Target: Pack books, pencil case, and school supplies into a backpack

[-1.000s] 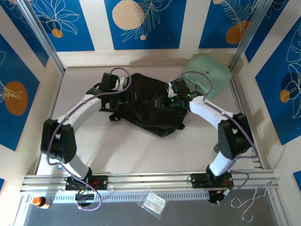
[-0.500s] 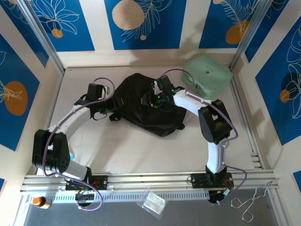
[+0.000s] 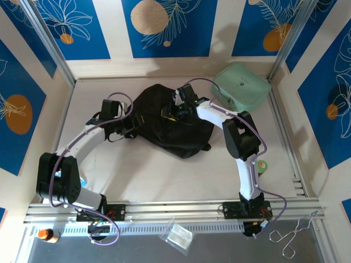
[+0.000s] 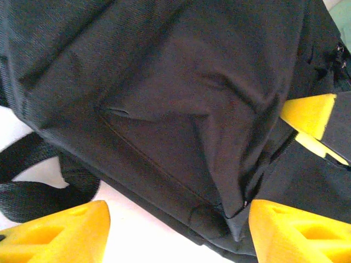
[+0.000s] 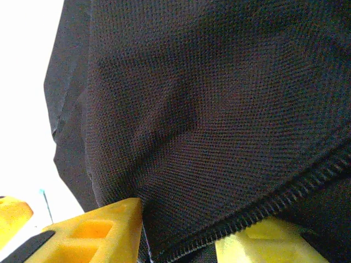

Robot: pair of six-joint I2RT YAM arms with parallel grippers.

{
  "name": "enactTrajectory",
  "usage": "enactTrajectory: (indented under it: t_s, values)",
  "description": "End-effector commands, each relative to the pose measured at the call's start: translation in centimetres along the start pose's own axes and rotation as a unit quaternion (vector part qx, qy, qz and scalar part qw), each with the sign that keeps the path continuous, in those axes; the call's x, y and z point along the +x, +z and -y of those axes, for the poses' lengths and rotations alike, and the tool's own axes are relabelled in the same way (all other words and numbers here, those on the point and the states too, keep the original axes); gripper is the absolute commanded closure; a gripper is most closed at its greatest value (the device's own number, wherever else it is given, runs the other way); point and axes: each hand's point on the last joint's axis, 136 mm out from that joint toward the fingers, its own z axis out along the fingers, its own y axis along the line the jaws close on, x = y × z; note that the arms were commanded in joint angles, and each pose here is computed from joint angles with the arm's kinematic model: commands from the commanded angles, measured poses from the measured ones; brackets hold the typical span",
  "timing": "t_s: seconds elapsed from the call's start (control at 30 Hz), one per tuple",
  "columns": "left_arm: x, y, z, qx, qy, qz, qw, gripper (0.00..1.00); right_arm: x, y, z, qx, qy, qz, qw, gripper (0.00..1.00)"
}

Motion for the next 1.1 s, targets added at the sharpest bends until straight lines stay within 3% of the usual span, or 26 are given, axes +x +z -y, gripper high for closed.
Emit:
enactTrajectory:
  t_s: [0.0, 0.23, 0.4, 0.57, 1.07]
  values:
    - [0.2, -0.2, 0.7, 0.033, -0.018, -0.002, 0.999, 0.33, 0.3, 0.0, -2.9, -0.052, -0.029, -0.022, 0.998, 0.62]
    - [1.4, 0.9, 1.0, 0.072, -0.067, -0.013, 0.995, 0.33, 1.3, -5.1, -1.1, 0.035, -0.056, 0.017, 0.998, 0.43]
    - [1.7, 2.3, 1.6, 0.111, -0.101, -0.022, 0.988, 0.35, 3.4, -6.9, -1.6, 0.051, -0.079, 0.013, 0.995, 0.43]
    - [1.6, 3.8, 2.6, 0.156, -0.133, -0.031, 0.978, 0.43, 4.4, -5.7, -2.9, 0.041, -0.082, 0.0, 0.996, 0.44]
    - [2.4, 7.9, 3.8, 0.154, -0.136, -0.072, 0.976, 0.69, 2.0, 0.2, -4.0, -0.028, -0.016, -0.032, 0.999, 0.4]
